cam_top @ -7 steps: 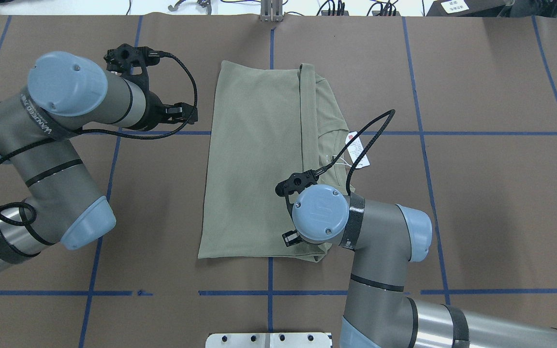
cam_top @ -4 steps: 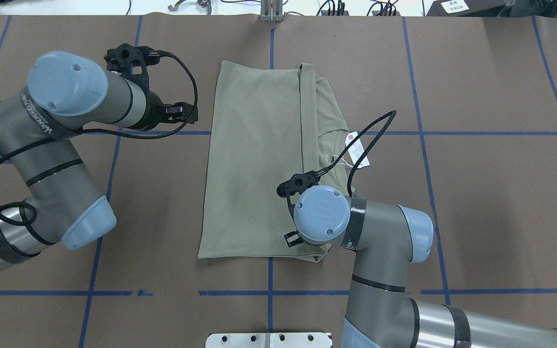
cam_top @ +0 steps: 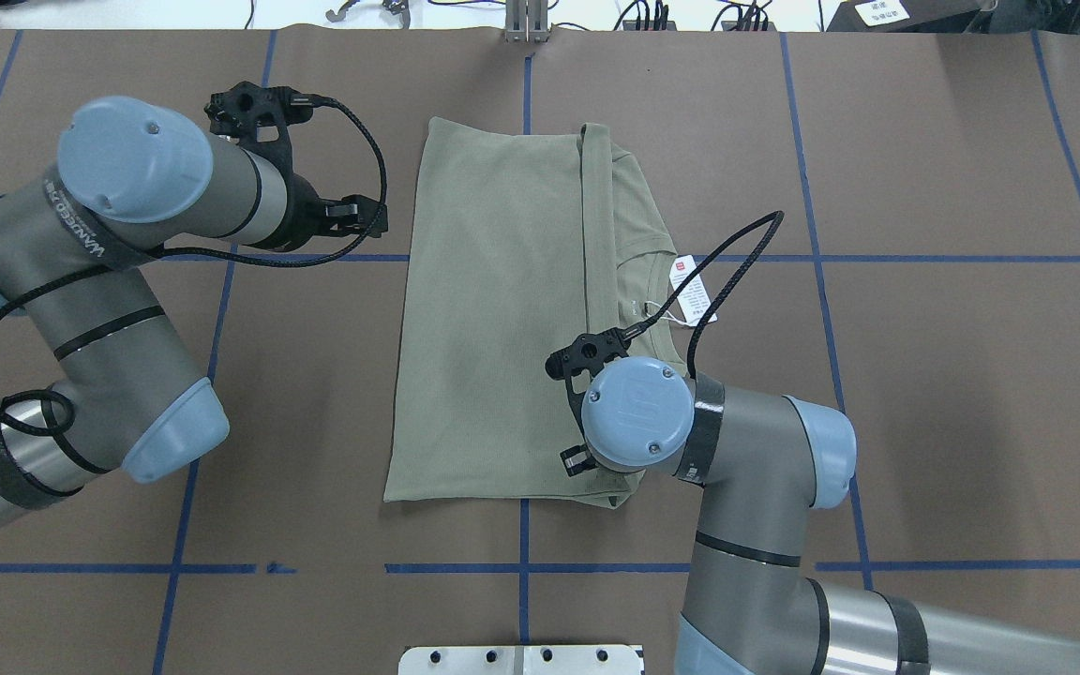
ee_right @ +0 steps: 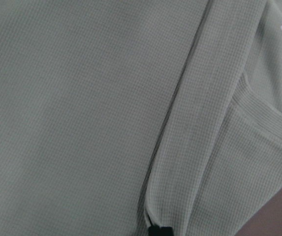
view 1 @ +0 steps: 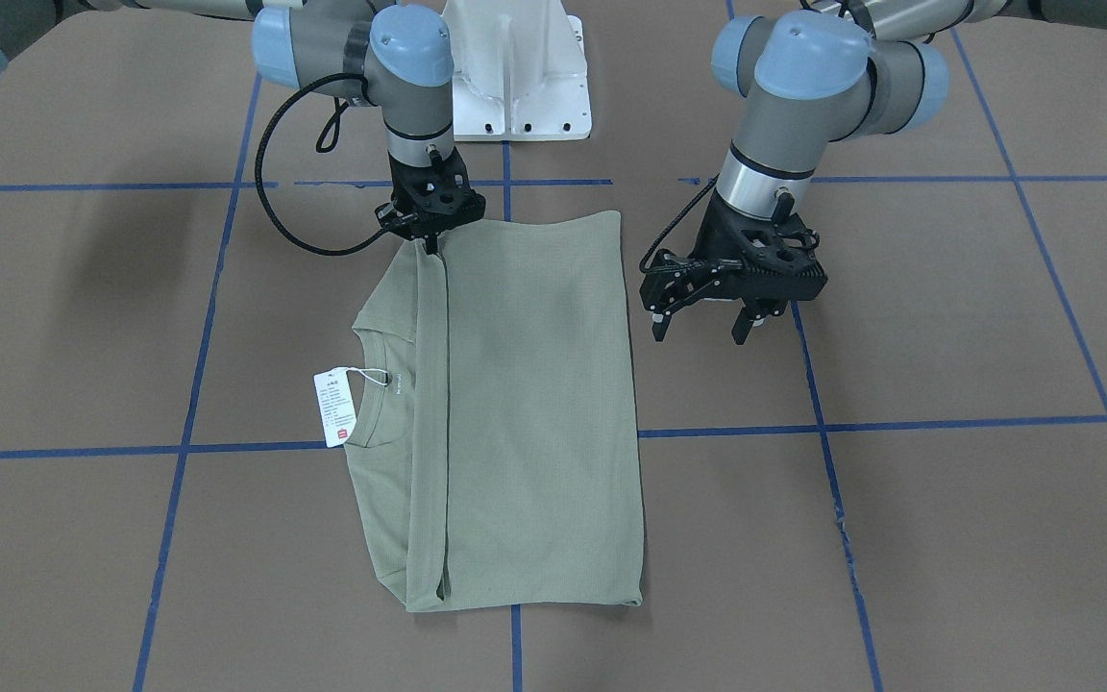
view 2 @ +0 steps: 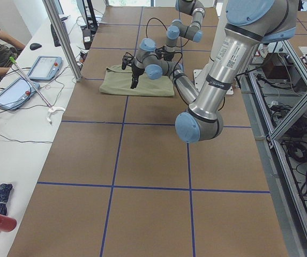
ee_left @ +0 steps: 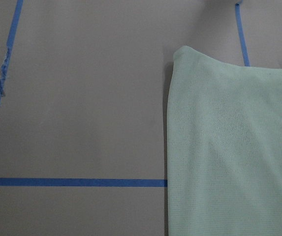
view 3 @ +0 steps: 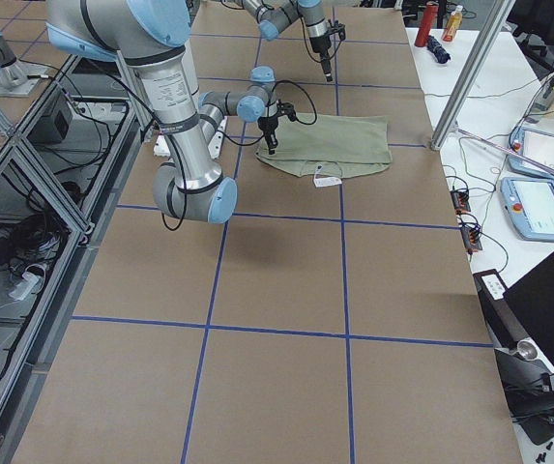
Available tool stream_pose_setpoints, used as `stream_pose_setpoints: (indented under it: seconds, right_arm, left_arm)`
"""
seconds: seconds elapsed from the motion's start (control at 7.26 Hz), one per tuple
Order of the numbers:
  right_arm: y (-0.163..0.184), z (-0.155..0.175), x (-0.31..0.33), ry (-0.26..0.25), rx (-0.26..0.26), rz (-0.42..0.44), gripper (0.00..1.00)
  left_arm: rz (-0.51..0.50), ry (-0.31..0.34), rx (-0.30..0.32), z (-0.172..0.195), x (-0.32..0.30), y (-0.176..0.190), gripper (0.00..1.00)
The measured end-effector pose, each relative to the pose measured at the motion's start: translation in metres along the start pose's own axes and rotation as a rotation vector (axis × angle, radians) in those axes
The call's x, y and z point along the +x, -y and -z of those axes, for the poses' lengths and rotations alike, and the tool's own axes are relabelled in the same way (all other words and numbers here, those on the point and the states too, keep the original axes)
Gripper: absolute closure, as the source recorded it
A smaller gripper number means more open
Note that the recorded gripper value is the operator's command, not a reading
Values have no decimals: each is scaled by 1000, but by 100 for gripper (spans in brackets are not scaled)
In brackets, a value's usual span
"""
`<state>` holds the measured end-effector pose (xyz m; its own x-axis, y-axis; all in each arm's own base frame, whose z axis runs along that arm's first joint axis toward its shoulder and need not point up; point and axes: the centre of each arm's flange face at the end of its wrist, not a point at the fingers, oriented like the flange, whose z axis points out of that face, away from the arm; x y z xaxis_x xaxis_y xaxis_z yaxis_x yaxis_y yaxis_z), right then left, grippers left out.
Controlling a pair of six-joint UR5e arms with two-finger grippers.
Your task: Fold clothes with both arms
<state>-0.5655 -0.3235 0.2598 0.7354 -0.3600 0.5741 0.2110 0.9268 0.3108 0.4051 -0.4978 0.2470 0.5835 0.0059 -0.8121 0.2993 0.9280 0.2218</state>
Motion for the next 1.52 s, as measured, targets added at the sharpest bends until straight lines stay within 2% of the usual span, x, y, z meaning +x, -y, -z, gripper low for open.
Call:
stream_pose_setpoints:
  seconds: [0.41, 0.55, 0.69, 1.1, 1.52]
  right_arm:
    - [-23, 2, 37, -15, -7, -9, 100]
    - [-25, 1, 42, -21, -10, -13, 80]
    - [-27, 0, 46, -26, -12, -15, 1]
    - [-21, 1, 57, -32, -9, -28, 0]
    - [12, 16, 72, -12, 6, -47, 0]
  left_arm:
    - [0, -1, -2, -1, 2, -1, 0]
    - [-1, 1, -4, -3, 2, -2, 0]
    - [-1, 3, -6, -4, 2, -2, 0]
    - [-2, 4, -8, -6, 1, -3, 0]
    - [-7, -12, -1, -17, -1, -1, 0]
